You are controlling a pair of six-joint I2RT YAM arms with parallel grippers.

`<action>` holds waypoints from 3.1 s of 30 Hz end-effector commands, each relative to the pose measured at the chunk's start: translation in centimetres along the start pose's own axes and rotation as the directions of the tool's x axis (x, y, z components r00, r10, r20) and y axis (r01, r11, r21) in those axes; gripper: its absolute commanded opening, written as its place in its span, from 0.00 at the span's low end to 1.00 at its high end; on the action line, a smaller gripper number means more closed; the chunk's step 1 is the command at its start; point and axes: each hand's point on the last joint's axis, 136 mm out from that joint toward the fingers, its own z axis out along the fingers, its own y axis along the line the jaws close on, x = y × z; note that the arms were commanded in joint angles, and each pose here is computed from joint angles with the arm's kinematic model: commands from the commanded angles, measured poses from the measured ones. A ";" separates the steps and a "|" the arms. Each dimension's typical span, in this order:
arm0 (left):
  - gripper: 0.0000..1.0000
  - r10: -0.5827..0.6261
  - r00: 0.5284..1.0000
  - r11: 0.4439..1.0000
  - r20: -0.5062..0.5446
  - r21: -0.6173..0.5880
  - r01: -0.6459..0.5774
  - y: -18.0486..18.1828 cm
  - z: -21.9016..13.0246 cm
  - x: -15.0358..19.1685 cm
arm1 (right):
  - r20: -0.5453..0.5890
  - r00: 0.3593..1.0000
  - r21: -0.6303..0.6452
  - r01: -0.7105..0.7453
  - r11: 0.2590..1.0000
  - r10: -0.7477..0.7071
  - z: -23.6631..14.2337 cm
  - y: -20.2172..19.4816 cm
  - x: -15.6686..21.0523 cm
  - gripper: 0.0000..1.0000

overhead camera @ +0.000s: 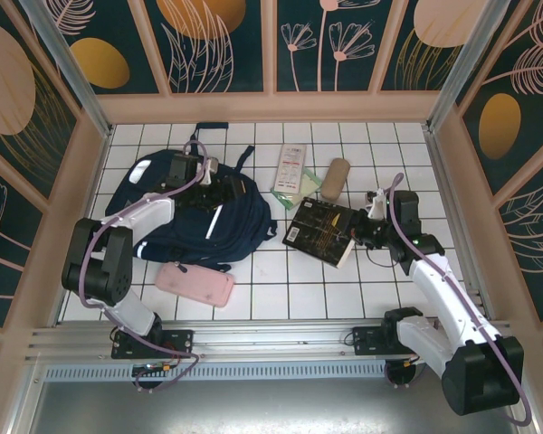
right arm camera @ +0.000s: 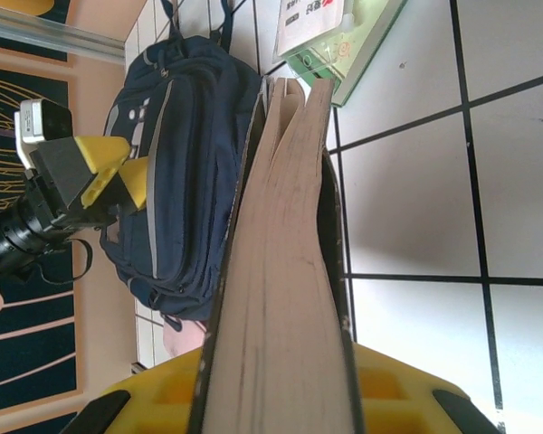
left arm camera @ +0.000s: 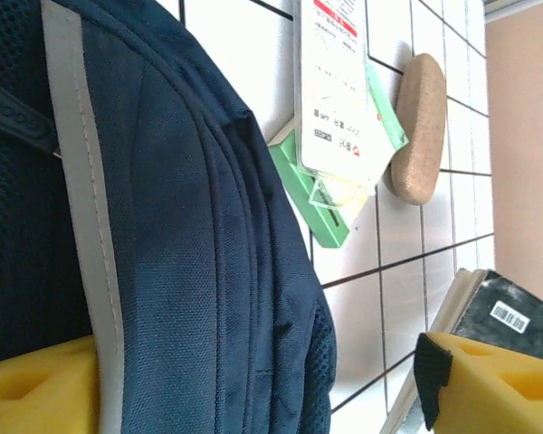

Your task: Pack the student bag

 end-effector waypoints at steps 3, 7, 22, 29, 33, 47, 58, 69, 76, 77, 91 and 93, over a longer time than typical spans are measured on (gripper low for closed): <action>0.68 -0.045 0.997 0.999 -0.060 -0.008 0.045 2.1 1.3 1.4 | 0.054 0.997 -0.107 0.067 0.992 -0.062 -1.0 3.1 -1.4 0.00; 0.50 -0.040 0.996 0.995 -0.082 -0.096 0.032 4.3 2.2 1.7 | 0.062 0.996 -0.110 0.070 0.991 -0.064 -1.1 3.3 -1.5 0.00; 0.00 0.215 0.977 0.963 0.004 -0.171 -0.211 -0.1 -2.6 -2.8 | 0.153 0.985 -0.045 0.091 0.995 -0.083 -2.2 2.9 -3.0 0.00; 0.00 0.293 0.955 0.943 0.051 -0.177 -0.280 -4.7 -7.6 -4.2 | 0.133 0.988 -0.209 0.101 0.973 -0.074 -1.5 5.2 -2.9 0.00; 0.00 0.335 0.935 0.936 0.115 -0.159 -0.315 -7.9 -10.7 -5.0 | 0.101 0.992 -0.293 0.103 0.950 -0.077 -0.6 7.2 -2.9 0.00; 0.00 0.397 0.895 0.889 0.203 0.156 -0.430 -18.8 -16.1 -5.5 | -0.011 0.993 -0.460 0.096 0.883 -0.114 3.8 13.2 -1.5 0.00; 0.00 0.396 0.896 0.850 0.202 0.288 -0.441 -21.0 -16.9 -4.4 | -0.141 0.990 -0.511 -0.074 0.856 0.001 7.3 16.9 -1.2 0.00; 0.00 0.372 0.900 0.842 0.225 0.325 -0.430 -21.9 -17.8 -4.7 | -0.139 0.975 -0.276 -0.207 0.939 0.174 18.5 16.3 -0.6 0.00; 0.00 0.359 0.903 0.847 0.235 0.324 -0.421 -21.7 -18.1 -4.7 | -0.281 0.951 -0.260 -0.202 0.944 0.126 26.8 17.3 1.8 0.00; 0.00 0.354 0.905 0.848 0.236 0.327 -0.417 -21.7 -18.1 -4.7 | -0.295 0.948 -0.256 -0.198 0.946 0.119 27.7 17.2 2.3 0.02; 0.00 0.297 0.913 0.896 0.280 0.248 -0.368 -19.7 -18.6 -6.4 | -0.092 0.989 -0.198 0.093 0.976 -0.113 23.7 17.8 0.3 0.73; 0.00 0.274 0.916 0.907 0.293 0.237 -0.348 -19.1 -18.8 -7.0 | -0.054 0.989 -0.196 0.128 0.972 -0.141 22.3 17.8 -0.4 0.75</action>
